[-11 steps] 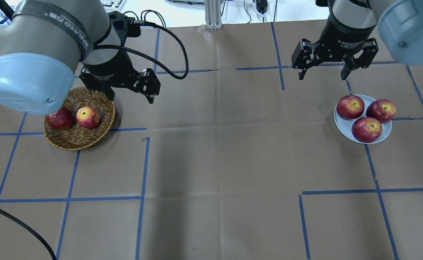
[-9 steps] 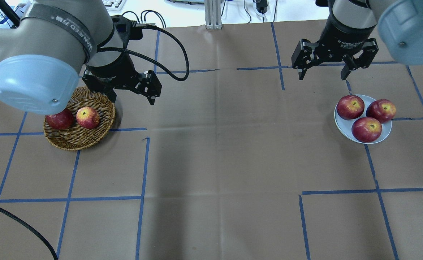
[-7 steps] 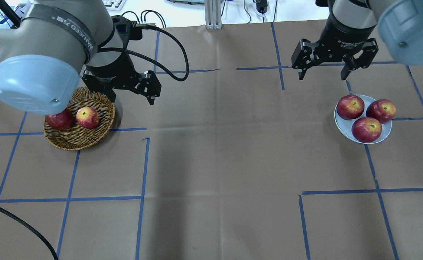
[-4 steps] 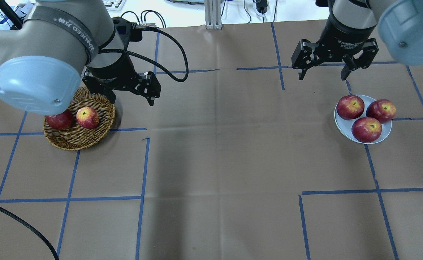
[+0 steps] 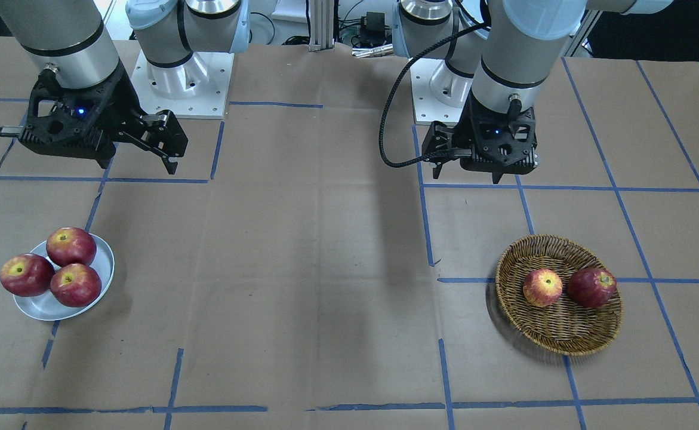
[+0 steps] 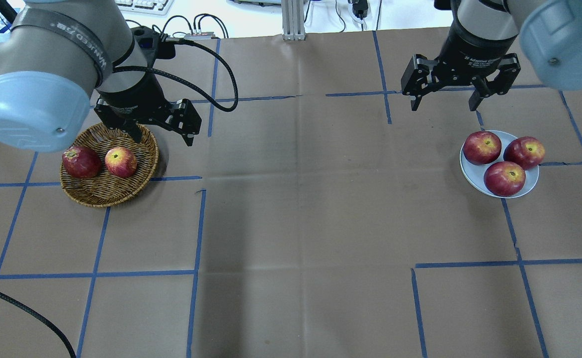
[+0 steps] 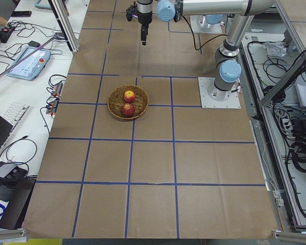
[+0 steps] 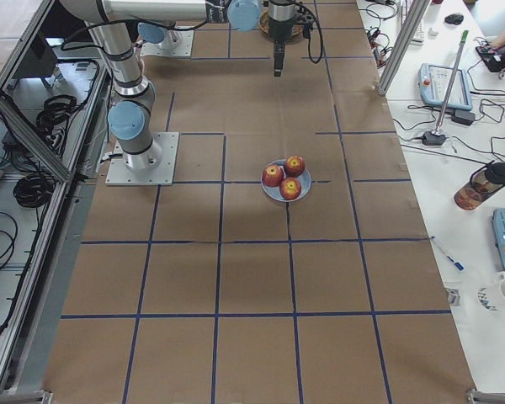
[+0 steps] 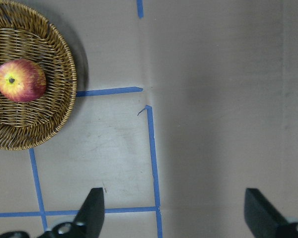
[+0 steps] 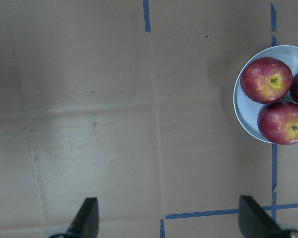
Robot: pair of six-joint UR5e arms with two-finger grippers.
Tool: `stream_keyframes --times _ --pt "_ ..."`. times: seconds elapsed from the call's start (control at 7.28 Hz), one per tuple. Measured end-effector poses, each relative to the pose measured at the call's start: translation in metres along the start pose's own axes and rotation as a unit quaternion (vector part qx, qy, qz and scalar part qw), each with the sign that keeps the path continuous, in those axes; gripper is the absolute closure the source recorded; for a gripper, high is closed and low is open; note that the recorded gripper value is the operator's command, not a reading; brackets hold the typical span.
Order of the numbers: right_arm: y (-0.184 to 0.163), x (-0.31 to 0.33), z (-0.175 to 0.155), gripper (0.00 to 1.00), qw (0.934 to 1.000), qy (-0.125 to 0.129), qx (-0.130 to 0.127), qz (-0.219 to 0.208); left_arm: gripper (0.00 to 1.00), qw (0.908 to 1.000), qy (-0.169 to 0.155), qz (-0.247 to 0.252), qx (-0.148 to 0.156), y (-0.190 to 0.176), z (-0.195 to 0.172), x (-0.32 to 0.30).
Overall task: Transfer apple from basket to plate
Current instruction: 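Move the left gripper down over the yellow-red apple in the basket, then lower the left gripper and close it on the yellow-red apple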
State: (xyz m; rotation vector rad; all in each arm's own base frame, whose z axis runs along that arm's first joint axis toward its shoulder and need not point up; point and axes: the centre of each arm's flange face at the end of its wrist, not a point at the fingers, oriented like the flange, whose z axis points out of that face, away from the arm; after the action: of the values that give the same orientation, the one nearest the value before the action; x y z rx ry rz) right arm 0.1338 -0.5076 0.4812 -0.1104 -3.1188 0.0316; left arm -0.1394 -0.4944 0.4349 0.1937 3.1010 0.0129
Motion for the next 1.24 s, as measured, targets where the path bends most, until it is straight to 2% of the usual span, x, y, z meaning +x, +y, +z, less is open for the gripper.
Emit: stream_keyframes --times 0.27,0.55,0.82,1.24 --pt "0.0 0.0 0.0 0.0 1.0 0.001 0.0 0.0 0.01 0.9998 0.002 0.021 -0.002 -0.004 0.036 -0.053" --pt "0.0 0.0 0.0 0.0 1.0 0.001 0.0 0.0 0.01 0.9992 -0.006 0.035 0.018 -0.019 0.093 -0.103" --pt "0.0 0.0 0.0 0.0 1.0 0.001 0.0 0.0 0.01 0.999 -0.007 0.043 0.014 -0.035 0.14 -0.149" --pt "0.0 0.0 0.0 0.0 1.0 0.001 0.0 0.0 0.01 0.9963 -0.016 0.08 0.027 -0.054 0.184 -0.177"
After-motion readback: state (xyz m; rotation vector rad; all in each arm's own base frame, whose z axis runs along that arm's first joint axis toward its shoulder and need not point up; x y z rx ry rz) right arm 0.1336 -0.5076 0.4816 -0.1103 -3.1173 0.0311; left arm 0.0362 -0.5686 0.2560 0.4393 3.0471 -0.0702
